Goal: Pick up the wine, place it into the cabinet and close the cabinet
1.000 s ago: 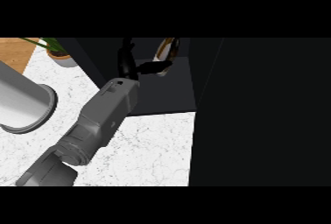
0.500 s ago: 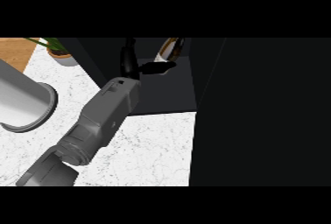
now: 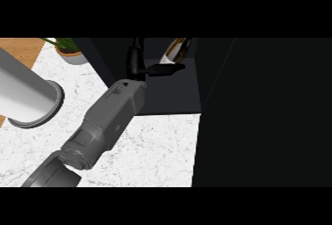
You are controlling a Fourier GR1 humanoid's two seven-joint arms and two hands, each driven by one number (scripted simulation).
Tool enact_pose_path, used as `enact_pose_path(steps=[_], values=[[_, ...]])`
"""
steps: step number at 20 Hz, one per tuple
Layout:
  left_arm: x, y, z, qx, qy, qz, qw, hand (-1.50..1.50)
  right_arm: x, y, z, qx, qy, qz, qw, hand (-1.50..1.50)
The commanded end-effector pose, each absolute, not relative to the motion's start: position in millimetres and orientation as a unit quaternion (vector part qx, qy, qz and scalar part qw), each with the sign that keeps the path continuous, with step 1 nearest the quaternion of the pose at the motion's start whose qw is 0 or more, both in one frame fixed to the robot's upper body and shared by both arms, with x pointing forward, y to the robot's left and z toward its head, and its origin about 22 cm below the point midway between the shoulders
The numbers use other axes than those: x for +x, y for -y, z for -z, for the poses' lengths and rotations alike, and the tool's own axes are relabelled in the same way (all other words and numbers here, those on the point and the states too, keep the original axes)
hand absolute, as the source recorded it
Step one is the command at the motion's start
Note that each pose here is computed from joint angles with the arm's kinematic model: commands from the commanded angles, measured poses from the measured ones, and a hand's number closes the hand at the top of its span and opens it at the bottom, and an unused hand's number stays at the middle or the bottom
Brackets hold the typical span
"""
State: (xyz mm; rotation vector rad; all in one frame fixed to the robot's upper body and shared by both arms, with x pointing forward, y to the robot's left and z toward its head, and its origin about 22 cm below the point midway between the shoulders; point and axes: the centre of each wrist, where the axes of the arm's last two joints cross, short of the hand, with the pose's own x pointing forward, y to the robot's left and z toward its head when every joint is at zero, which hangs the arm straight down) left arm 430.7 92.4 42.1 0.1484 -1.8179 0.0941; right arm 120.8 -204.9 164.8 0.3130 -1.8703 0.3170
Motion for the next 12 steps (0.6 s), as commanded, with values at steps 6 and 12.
enact_pose_path(steps=[6, 12], values=[[424, -82, -52, 0.007, 0.797, -0.053, 0.602, -1.50, 81, 218, -189, 0.148, 0.805, -0.126, 0.560, -1.50], [411, -95, -42, -0.027, 0.809, -0.045, 0.586, -1.50, 81, 214, -201, 0.144, 0.813, -0.120, 0.551, -1.50]])
